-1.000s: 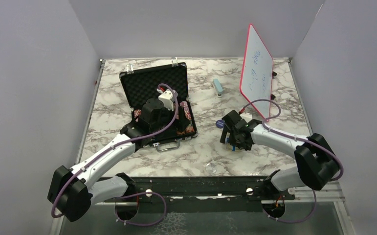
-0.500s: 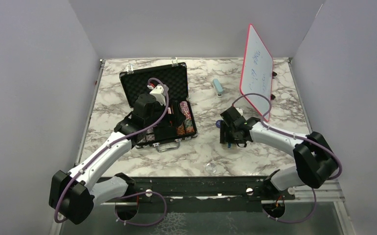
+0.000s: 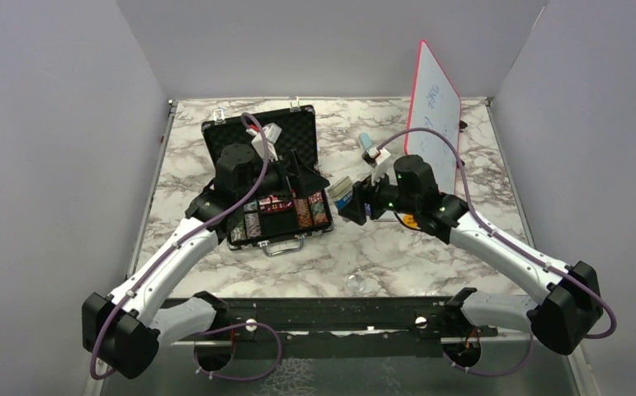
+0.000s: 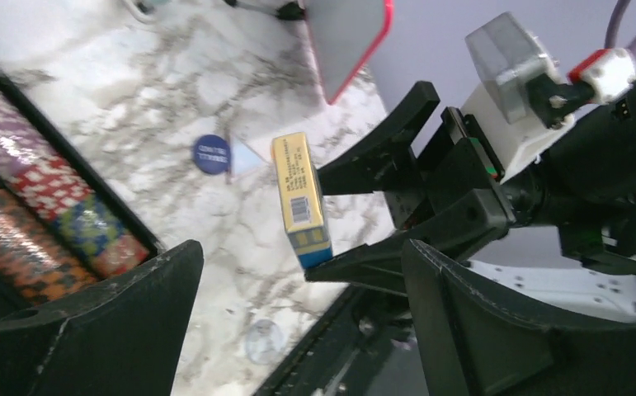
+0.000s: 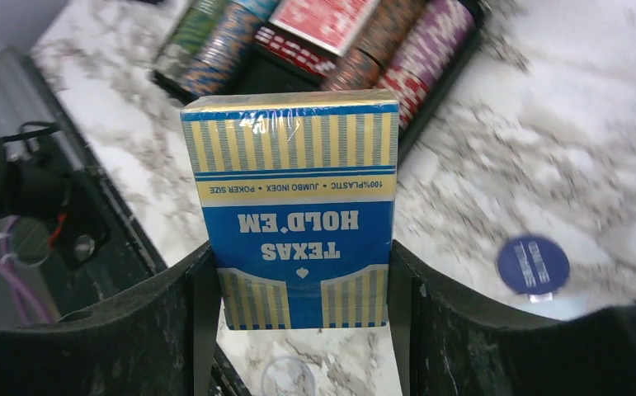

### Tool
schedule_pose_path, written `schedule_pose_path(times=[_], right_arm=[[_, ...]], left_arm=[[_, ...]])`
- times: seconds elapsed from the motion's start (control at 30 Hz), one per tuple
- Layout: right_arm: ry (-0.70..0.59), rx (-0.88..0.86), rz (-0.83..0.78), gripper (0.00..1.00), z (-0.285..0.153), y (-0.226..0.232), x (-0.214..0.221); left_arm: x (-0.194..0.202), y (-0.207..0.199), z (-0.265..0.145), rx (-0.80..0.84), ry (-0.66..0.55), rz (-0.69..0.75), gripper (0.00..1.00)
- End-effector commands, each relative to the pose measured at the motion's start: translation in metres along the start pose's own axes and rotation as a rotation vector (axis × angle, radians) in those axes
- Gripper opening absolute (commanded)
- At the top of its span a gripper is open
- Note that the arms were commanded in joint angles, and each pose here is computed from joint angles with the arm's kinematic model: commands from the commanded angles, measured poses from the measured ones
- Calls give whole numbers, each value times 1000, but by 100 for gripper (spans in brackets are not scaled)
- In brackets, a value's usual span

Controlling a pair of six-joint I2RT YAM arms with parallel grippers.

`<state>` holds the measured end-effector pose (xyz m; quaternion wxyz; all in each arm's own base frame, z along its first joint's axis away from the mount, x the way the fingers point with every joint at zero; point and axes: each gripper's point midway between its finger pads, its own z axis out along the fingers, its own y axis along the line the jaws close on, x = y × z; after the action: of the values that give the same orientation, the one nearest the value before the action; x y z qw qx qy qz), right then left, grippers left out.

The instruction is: Pack up texas hold em set

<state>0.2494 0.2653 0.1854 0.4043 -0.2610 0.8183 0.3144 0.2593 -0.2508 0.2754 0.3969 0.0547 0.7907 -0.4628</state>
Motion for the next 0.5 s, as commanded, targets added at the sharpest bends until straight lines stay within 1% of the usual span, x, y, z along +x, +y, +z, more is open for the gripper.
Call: schedule_pose_path(times=[0.0,0.07,0.13,0.23,0.37,0.47], right_arm=[[-130,-261,-238,49,-13,49,-47],[-122,-299,-275,49,-13,55,-47],[-110,-313,-301,49,-13,57,-46],[-96,-305,-325,50,-13,56,-45],[-65,-310,-348,51,-11,58,-38],[-14,-268,-377,51,-4,56,-30]], left_arm=[[15,-31,4,189,95,-178,90],[19,-33,5,214,105,-225,87],[24,-30,7,212,121,-263,79],[31,-23,10,183,150,-286,65],[34,-25,12,201,176,-317,52],[36,-27,13,218,201,-328,44]])
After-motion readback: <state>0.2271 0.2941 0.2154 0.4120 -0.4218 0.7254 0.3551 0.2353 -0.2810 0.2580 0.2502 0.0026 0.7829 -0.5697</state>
